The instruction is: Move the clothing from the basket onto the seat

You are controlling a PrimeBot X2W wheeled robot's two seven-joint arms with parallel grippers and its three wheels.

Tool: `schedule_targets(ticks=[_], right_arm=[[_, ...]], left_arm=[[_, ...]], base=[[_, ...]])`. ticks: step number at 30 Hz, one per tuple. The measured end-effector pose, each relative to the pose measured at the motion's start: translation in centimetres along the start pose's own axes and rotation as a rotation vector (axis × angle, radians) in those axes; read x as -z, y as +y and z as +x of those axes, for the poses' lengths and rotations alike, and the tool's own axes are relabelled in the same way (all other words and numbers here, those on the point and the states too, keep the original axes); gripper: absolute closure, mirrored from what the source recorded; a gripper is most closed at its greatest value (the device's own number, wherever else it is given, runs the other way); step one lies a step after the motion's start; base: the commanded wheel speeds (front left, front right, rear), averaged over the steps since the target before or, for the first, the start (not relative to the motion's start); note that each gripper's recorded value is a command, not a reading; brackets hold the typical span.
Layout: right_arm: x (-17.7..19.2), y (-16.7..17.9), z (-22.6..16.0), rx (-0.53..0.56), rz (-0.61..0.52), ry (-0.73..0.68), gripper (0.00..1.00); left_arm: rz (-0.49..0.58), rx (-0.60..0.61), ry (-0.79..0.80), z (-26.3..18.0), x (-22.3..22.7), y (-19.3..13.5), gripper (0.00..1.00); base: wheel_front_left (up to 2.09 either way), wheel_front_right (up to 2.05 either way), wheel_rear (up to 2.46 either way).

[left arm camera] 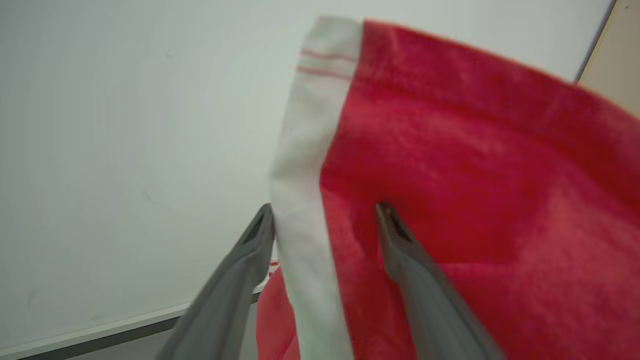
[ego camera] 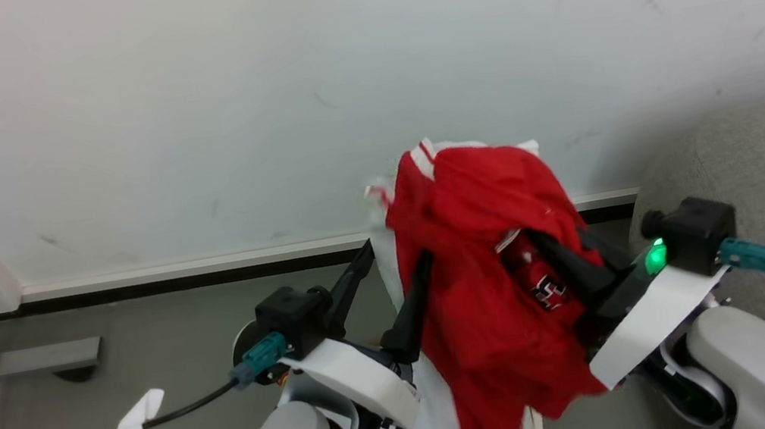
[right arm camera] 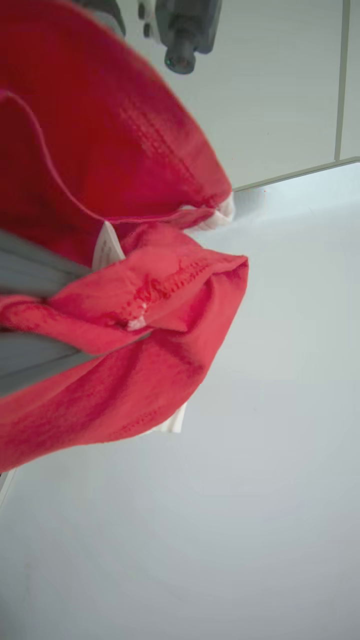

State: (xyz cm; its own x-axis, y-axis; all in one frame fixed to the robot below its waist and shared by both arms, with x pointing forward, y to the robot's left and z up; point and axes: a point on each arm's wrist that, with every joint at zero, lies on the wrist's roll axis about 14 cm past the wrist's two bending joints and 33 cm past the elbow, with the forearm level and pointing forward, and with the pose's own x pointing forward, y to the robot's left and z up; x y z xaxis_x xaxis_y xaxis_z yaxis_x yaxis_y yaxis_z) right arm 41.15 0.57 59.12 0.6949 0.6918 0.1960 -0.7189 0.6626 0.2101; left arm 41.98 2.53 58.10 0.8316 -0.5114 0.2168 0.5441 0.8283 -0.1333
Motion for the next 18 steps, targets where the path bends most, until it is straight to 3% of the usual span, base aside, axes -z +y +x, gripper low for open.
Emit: schedule_targets(ticks=[9,18], right_arm=[[-3.2,-3.6,-2.3,0.105,-0.043,-0.087,1.0],[-6.9,-7.2,-6.7,0.235,-0.142,-0.164,1.0]], left_arm=[[0.0,0.033,-0.013,0.4,0.3,-1.2,0.0],[-0.023,0.143,-0.018,1.8,0.9,-4.9,0.0]], base=[[0.0,0.0,0.0],[0.0,0.0,0.0]])
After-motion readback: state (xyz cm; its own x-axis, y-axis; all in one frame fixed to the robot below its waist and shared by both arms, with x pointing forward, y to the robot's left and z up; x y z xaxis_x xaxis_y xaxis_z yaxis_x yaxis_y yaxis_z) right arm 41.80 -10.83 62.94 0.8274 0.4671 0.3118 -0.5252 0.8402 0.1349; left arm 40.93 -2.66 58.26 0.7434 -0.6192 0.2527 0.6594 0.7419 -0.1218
